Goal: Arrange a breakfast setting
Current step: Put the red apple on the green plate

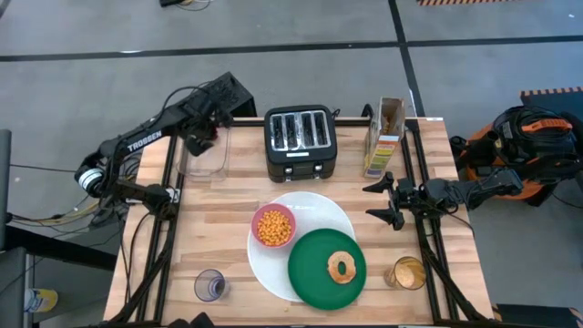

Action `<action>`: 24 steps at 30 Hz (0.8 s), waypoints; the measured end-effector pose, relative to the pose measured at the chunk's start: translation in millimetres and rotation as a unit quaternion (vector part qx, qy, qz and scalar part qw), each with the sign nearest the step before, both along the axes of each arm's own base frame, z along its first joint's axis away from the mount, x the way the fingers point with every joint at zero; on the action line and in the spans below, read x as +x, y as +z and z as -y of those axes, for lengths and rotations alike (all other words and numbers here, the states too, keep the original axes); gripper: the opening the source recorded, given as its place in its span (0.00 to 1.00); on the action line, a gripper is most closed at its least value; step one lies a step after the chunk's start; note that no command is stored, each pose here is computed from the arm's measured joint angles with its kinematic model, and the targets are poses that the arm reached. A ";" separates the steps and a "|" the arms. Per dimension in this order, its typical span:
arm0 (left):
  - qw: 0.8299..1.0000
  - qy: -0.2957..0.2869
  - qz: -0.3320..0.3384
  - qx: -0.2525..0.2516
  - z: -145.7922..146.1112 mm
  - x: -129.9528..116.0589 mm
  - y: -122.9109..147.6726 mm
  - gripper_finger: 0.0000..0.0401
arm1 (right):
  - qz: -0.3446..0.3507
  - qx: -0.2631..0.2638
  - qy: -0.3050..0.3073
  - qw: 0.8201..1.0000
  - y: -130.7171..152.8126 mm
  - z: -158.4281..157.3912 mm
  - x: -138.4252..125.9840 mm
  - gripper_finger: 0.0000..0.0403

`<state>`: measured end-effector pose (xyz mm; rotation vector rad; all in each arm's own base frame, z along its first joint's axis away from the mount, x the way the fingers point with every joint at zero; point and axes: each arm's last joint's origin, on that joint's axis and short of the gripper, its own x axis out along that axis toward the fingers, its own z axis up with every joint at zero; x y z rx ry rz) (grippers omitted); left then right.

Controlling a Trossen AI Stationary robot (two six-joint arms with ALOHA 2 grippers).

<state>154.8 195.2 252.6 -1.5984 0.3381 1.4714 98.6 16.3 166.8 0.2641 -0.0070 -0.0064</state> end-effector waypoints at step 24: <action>0.926 0.207 0.258 -0.181 3.4 17.1 11.9 1.00 | 0.000 0.000 0.000 1.000 -0.1 0.0 0.0 0.99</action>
